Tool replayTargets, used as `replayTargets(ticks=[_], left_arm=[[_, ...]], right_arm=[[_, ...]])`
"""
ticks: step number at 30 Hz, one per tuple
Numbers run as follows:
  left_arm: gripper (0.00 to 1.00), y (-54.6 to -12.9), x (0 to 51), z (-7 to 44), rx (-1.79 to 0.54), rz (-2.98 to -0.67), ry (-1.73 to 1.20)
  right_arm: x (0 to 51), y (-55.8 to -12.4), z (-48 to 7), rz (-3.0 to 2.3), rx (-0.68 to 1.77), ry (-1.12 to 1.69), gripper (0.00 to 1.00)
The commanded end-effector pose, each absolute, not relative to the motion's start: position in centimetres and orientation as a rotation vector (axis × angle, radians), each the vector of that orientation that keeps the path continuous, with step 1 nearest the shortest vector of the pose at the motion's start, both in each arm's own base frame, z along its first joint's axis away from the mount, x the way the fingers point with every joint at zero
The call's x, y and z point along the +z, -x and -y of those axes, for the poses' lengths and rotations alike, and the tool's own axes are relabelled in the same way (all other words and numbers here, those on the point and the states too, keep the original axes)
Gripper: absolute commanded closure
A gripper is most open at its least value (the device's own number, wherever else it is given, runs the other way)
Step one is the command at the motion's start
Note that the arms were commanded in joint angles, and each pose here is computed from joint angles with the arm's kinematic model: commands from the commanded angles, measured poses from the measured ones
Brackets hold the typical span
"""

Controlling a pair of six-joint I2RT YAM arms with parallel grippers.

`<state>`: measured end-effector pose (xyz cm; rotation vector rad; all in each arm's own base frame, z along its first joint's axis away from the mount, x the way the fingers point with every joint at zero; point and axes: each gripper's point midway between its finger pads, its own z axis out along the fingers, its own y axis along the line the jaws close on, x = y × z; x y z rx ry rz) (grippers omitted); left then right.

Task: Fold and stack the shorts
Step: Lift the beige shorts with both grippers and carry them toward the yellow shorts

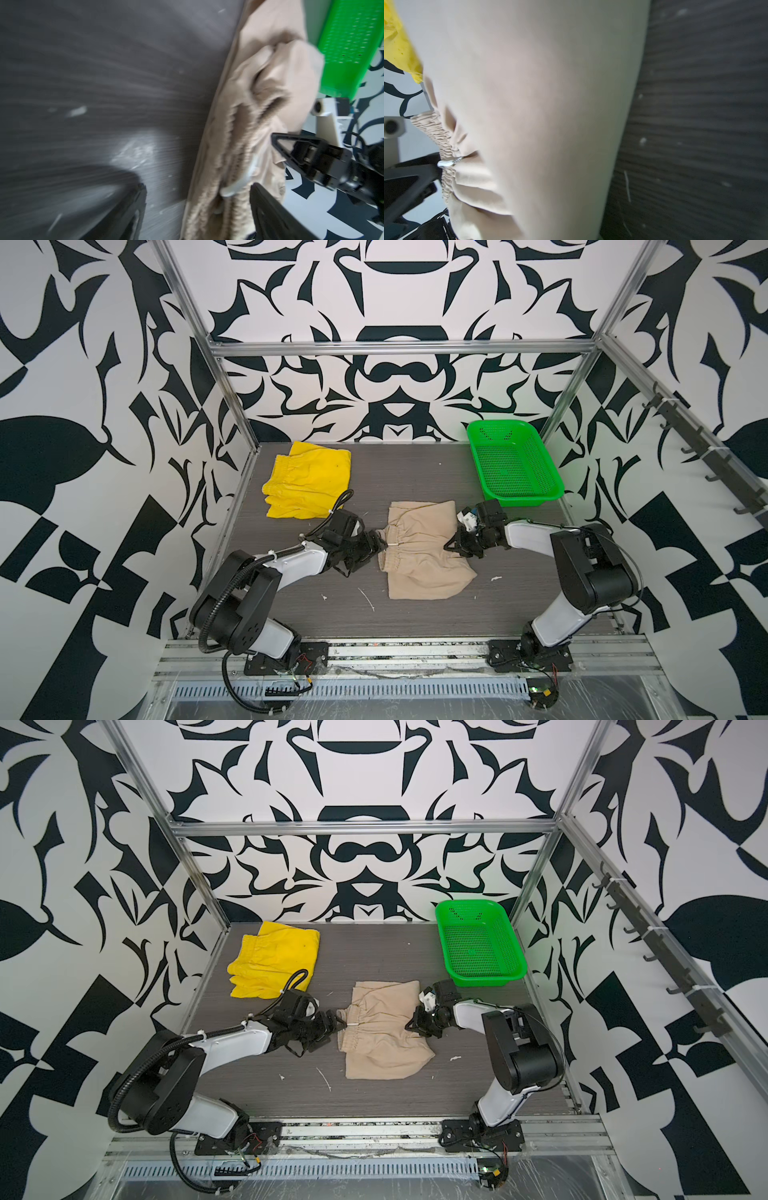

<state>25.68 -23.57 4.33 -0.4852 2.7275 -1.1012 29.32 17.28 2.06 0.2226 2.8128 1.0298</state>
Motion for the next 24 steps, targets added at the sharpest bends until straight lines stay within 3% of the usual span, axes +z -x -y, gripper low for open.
replayTargets(ticks=[1, 16, 19, 24], left_arm=[[0.19, -25.4, 3.3, 24.0, -1.165, -2.73, 0.584], [0.27, -25.2, -0.4, 26.3, -1.211, -2.797, 0.592], [0.35, -25.4, -0.4, 27.3, -1.239, -2.795, 0.573], [0.75, -26.1, 0.4, 28.3, -1.281, -2.764, 0.543]], right_arm=[[1.9, -28.9, -17.4, -2.823, 0.993, -0.244, 0.87], [1.7, -28.6, -18.8, -2.801, 1.03, -0.277, 0.89], [1.6, -28.5, -19.0, -2.802, 1.028, -0.278, 0.89], [2.0, -28.7, -19.0, -2.786, 1.027, -0.283, 0.91]])
